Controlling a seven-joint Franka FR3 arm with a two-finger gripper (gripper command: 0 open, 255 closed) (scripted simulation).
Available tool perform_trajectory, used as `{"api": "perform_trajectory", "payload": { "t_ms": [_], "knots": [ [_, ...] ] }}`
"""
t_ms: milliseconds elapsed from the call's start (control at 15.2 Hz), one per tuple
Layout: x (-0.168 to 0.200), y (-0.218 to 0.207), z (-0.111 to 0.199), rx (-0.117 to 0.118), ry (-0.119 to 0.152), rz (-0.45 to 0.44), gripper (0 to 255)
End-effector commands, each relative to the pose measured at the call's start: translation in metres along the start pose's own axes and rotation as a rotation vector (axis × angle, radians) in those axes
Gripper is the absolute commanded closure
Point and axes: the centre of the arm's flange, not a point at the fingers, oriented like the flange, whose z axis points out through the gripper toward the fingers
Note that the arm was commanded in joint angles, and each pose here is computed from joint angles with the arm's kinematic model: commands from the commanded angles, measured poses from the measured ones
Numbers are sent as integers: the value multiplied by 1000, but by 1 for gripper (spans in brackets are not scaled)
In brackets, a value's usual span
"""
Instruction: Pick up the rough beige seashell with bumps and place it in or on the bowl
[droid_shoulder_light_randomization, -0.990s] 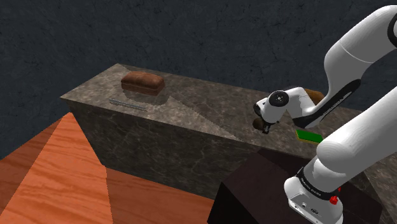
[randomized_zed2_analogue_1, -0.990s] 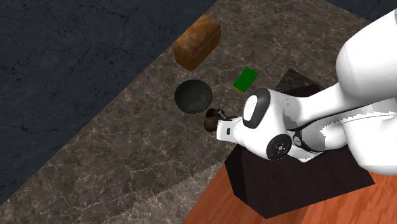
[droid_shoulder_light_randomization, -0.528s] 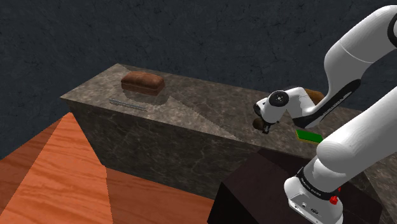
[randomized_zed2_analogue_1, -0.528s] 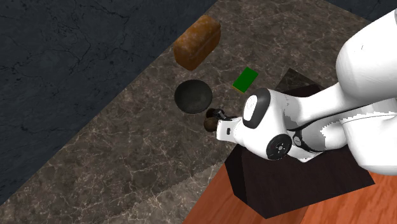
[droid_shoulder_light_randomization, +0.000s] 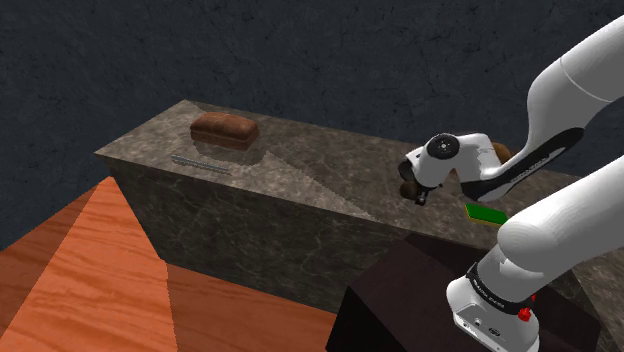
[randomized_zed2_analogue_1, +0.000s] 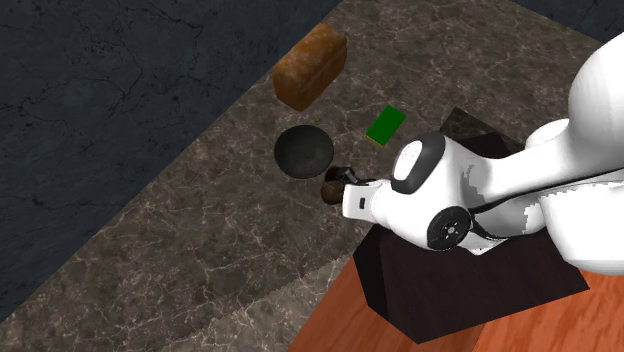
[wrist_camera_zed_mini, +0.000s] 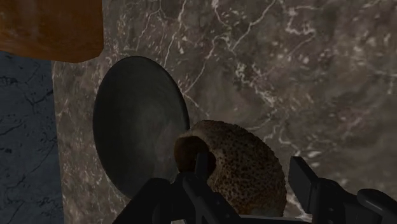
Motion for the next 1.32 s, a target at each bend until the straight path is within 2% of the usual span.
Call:
{"api": "perform_trajectory", "payload": {
  "t_ms": [0, 1056, 1254],
  "knots": [
    [0, 6, -9, 1, 0, 0, 255],
    [-10, 49, -80, 1, 0, 0, 255],
    [-14, 85, -64, 1, 0, 0, 255]
  ]
}}
